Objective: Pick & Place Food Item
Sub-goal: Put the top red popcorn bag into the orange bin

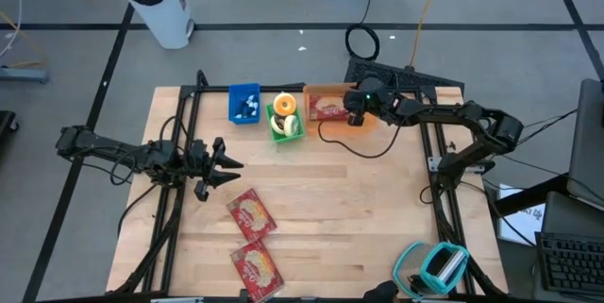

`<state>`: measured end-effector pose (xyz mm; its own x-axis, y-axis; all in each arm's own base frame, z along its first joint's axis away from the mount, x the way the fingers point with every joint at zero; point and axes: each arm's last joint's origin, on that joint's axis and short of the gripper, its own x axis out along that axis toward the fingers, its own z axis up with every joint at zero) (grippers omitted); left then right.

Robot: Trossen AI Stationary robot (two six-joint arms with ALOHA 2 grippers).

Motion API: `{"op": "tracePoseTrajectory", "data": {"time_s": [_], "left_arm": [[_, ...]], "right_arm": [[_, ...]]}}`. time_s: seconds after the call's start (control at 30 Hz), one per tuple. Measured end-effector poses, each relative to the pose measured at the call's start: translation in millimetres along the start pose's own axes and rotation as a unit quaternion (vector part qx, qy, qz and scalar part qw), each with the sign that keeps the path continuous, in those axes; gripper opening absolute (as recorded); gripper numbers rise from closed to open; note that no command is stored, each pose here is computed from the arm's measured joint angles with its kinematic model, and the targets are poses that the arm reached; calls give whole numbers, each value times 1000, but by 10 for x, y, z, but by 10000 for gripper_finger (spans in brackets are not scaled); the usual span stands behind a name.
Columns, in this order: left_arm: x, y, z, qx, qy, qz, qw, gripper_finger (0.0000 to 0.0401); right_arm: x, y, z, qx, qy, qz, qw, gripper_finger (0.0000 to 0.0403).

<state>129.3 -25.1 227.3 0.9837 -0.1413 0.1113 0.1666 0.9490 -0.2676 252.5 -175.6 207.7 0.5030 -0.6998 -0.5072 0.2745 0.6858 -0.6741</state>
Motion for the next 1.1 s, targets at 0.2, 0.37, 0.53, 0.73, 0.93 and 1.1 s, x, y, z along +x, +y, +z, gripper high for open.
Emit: {"op": "tracePoseTrajectory", "data": {"time_s": [0.2, 0.37, 0.53, 0.73, 0.93, 1.1], "left_arm": [[0, 0, 0, 0, 0, 0, 1000, 145], [0, 0, 0, 0, 0, 0, 1000, 145], [0, 0, 0, 0, 0, 0, 1000, 145], [0, 0, 0, 0, 0, 0, 1000, 145], [0, 0, -1, 0, 1, 0, 1000, 145], [0, 0, 2, 1, -1, 0, 1000, 145]], "right_arm": [[-60, 89, 168, 164, -50, 6, 985, 171], [-240, 362, 410, 210, -121, 125, 962, 164], [-652, 745, 704, 237, -183, 296, 907, 157], [-1254, 1315, 951, 167, -278, 445, 835, 148], [-1581, 1772, 890, 133, -355, 480, 791, 146], [-1728, 1822, 792, 131, -384, 492, 770, 140]]}}
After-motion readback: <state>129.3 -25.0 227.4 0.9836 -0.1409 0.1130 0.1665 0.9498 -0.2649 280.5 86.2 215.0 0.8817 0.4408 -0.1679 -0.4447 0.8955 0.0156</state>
